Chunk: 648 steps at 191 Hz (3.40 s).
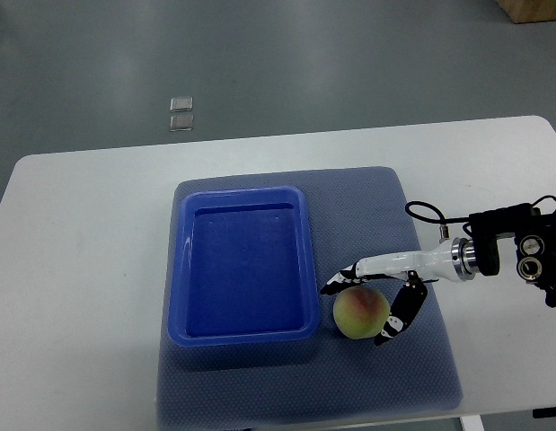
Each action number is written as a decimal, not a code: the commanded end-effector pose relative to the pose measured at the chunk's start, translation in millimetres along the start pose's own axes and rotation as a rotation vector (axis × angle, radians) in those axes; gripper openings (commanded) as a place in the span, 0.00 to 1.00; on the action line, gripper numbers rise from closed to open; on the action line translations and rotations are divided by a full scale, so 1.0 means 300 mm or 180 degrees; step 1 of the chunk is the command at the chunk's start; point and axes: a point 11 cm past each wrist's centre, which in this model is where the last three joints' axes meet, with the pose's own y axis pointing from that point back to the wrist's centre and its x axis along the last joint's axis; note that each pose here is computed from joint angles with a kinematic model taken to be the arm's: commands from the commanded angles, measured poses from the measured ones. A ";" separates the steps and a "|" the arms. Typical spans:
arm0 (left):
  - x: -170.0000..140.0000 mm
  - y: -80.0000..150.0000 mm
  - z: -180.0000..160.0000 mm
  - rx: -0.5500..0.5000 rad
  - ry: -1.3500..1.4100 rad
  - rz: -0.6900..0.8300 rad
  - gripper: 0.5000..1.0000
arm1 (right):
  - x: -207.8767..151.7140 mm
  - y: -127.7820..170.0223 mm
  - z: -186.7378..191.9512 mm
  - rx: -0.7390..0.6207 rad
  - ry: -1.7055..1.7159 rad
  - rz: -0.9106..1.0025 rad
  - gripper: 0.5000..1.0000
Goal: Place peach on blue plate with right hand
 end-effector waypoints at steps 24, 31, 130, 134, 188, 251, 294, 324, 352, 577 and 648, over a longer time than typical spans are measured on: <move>-0.001 0.000 0.000 0.0001 0.0000 -0.0002 1.00 | -0.025 -0.013 0.020 0.0062 0.0029 0.0084 0.82; -0.001 0.000 0.000 0.0001 0.0000 -0.0002 1.00 | -0.027 -0.015 0.025 0.0062 0.0065 0.0111 0.78; 0.003 0.000 0.000 0.0001 0.0002 0.0007 1.00 | 0.091 0.072 -0.019 0.0084 0.0412 0.0409 0.00; 0.003 0.000 0.000 0.0001 0.0002 0.0007 1.00 | 0.111 0.090 -0.032 0.0082 0.0453 0.0427 0.00; 0.004 0.000 0.000 -0.0004 0.0002 0.0007 1.00 | 0.477 0.460 -0.337 0.0057 0.1022 0.0987 0.00; -0.003 0.000 0.000 0.0000 -0.0002 -0.0012 1.00 | 0.558 0.480 -0.494 0.0083 0.1269 0.1021 0.00; 0.000 0.000 0.000 -0.0003 -0.0006 -0.0006 1.00 | 0.607 0.223 -0.594 0.0219 0.1437 0.0838 0.00; 0.003 0.000 0.000 -0.0004 0.0001 0.0002 1.00 | 0.581 0.005 -0.641 0.0227 0.1522 0.0653 0.00; 0.005 0.000 0.002 -0.0007 0.0011 0.0005 1.00 | 0.565 -0.157 -0.614 0.0163 0.1443 0.0579 0.00; 0.005 0.000 -0.001 0.0004 -0.0007 0.0009 1.00 | 0.378 -0.472 -0.318 -0.0114 0.0773 0.0430 0.86; 0.005 0.000 0.000 -0.0004 0.0002 0.0007 1.00 | 0.638 -0.293 -0.532 0.0844 0.0018 0.1320 0.86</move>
